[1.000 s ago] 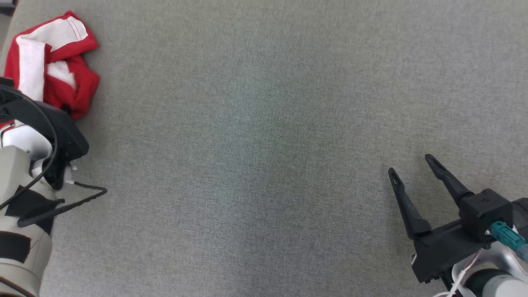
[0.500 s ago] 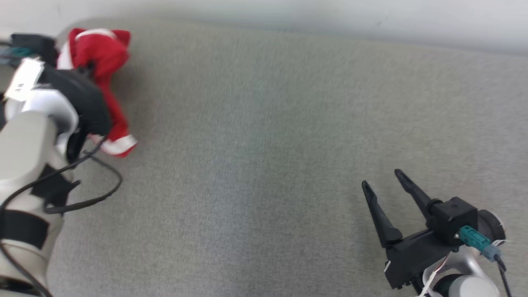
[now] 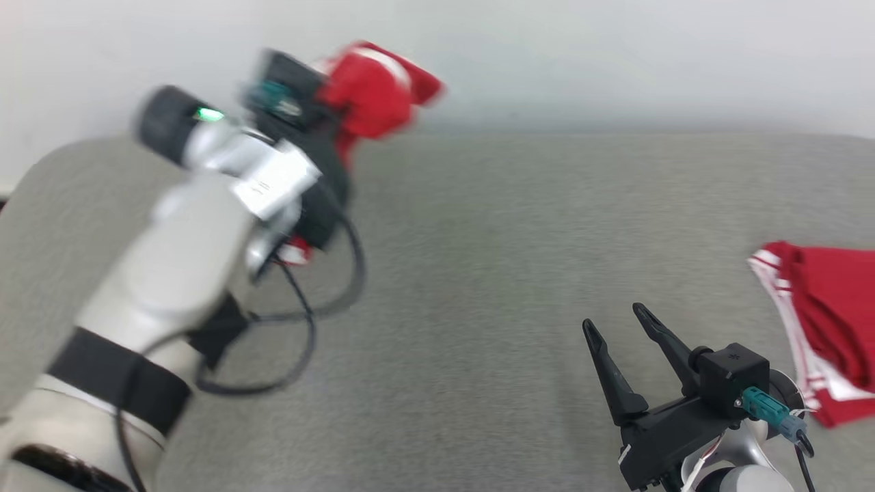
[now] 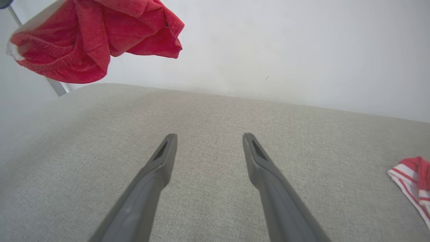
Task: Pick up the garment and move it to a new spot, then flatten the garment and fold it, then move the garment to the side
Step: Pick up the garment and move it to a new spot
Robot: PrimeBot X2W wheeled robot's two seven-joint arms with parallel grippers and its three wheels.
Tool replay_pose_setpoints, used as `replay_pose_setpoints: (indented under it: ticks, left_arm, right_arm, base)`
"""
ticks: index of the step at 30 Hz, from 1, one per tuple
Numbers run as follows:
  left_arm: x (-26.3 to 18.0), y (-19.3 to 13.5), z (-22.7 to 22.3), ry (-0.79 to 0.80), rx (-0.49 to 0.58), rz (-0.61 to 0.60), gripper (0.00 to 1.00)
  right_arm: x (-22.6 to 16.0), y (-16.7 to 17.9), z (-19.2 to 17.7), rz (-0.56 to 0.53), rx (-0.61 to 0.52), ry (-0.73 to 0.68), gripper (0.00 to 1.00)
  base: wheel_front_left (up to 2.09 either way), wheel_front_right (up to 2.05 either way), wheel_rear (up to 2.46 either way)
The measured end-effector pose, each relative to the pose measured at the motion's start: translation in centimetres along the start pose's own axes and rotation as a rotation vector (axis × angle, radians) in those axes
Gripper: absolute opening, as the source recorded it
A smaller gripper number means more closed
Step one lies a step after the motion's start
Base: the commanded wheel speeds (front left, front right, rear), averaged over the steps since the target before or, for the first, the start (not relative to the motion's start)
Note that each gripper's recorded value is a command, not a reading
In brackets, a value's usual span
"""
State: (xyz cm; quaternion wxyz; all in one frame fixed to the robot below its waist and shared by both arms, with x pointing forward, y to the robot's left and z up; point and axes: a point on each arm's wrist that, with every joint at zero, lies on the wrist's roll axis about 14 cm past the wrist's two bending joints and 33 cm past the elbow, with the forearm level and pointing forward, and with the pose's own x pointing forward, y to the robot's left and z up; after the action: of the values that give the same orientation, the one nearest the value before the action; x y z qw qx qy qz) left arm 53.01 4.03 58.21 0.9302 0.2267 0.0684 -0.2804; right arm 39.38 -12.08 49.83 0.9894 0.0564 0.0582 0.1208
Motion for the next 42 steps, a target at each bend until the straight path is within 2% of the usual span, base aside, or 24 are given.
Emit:
replay_pose_setpoints:
  ticks: [5,12,17,24,25,26,27,31,34,42]
  left_arm:
    - [0.9,-7.7,2.4,-0.062,0.13,-0.199,0.0]
    - [0.6,-16.1,3.3,-0.13,0.243,-0.418,0.0]
    - [-0.4,-20.1,2.3,-0.137,0.283,-0.524,0.0]
    - [-3.1,-23.3,-1.2,-0.079,0.264,-0.605,0.0]
    - [-3.7,-23.9,-1.9,-0.064,0.251,-0.617,0.25]
    - [-4.2,-24.5,-2.5,-0.052,0.239,-0.63,0.45]
    - [-4.8,-25.1,-2.8,-0.049,0.225,-0.642,1.0]
    - [-6.7,-27.0,-3.7,-0.024,0.145,-0.681,1.0]
    - [-7.1,-26.5,-3.7,-0.019,0.069,-0.667,1.0]
    - [-7.5,-22.6,-5.4,0.04,-0.145,-0.475,1.0]
  right_arm:
    - [-1.8,-2.0,0.6,-0.069,0.011,-0.03,1.0]
    - [-3.8,-4.5,1.3,-0.158,0.017,-0.06,1.0]
    - [-4.5,-5.4,1.2,-0.19,0.019,-0.063,1.0]
    - [-4.0,-4.7,1.1,-0.167,0.021,-0.057,1.0]
    - [-3.9,-4.6,1.2,-0.162,0.02,-0.057,1.0]
    - [-3.8,-4.4,1.2,-0.155,0.02,-0.058,1.0]
    - [-3.7,-4.2,1.2,-0.15,0.02,-0.058,1.0]
    - [-3.5,-3.7,1.4,-0.132,0.019,-0.06,1.0]
    - [-3.5,-3.4,1.5,-0.123,0.019,-0.061,1.0]
    - [-3.6,-2.6,1.7,-0.1,0.018,-0.061,1.0]
  base:
    - [0.0,0.0,0.0]
    - [0.0,0.0,0.0]
    - [0.0,0.0,0.0]
    - [0.0,0.0,0.0]
    - [0.0,0.0,0.0]
    - [0.0,0.0,0.0]
    - [0.0,0.0,0.0]
    - [0.0,0.0,0.0]
    - [0.0,0.0,0.0]
    - [0.0,0.0,0.0]
